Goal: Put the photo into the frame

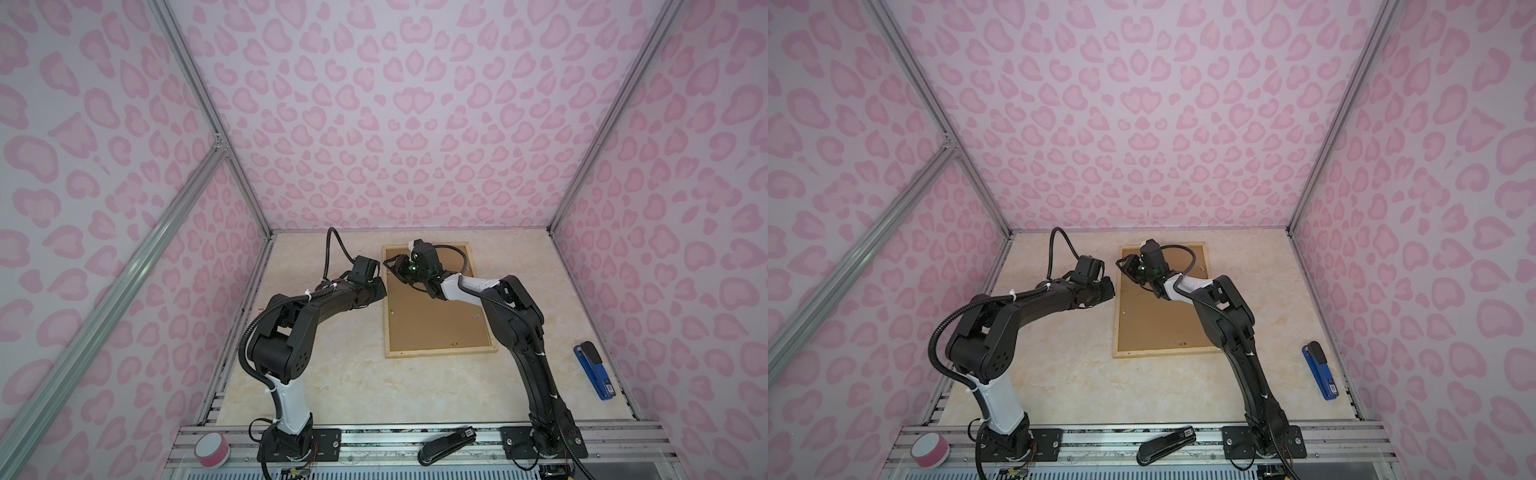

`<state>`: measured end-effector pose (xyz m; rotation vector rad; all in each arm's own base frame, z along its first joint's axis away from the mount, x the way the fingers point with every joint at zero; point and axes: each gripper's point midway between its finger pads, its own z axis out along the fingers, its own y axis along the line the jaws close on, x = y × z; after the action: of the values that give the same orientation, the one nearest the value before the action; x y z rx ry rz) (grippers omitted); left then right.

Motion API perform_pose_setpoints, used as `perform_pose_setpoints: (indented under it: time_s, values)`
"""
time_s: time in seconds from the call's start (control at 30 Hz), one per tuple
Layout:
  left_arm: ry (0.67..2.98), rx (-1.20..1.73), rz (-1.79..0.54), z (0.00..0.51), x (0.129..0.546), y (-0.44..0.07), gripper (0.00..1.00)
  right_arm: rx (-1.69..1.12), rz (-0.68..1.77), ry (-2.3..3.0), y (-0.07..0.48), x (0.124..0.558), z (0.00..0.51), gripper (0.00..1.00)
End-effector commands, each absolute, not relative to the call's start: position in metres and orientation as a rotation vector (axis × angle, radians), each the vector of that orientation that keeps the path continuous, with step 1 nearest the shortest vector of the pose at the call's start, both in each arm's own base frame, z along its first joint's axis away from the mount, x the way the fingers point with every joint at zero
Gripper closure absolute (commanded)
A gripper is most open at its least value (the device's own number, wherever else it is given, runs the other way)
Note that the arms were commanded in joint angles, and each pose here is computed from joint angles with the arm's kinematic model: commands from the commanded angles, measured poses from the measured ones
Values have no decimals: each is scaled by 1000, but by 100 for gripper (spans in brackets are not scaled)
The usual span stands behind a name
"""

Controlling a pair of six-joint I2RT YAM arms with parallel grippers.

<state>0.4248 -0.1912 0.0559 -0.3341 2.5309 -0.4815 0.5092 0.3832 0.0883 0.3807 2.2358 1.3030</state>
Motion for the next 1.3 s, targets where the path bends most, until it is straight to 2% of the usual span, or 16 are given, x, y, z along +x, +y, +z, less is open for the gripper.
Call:
perform_pose_setpoints:
  time_s: [0.0, 0.23, 0.47, 0.7, 0.9, 1.27]
  values:
    - [2538, -353, -494, 61, 413, -188, 74, 339, 1244, 2262, 366, 504, 81, 58]
    - [2597, -355, -525, 52, 361, -193, 73, 121, 1086, 2427, 331, 455, 64, 61]
    - [2642, -331, -525, 41, 324, -210, 76, 1, 1052, 2517, 331, 406, 51, 62]
    - [2669, -329, -523, 33, 319, -213, 81, -51, 1088, 2567, 344, 378, 35, 68]
    - [2684, -329, -513, 28, 318, -214, 81, -87, 1108, 2575, 350, 367, 33, 72]
    - [2698, -341, -487, 23, 316, -210, 82, -124, 1283, 2563, 372, 356, 30, 69]
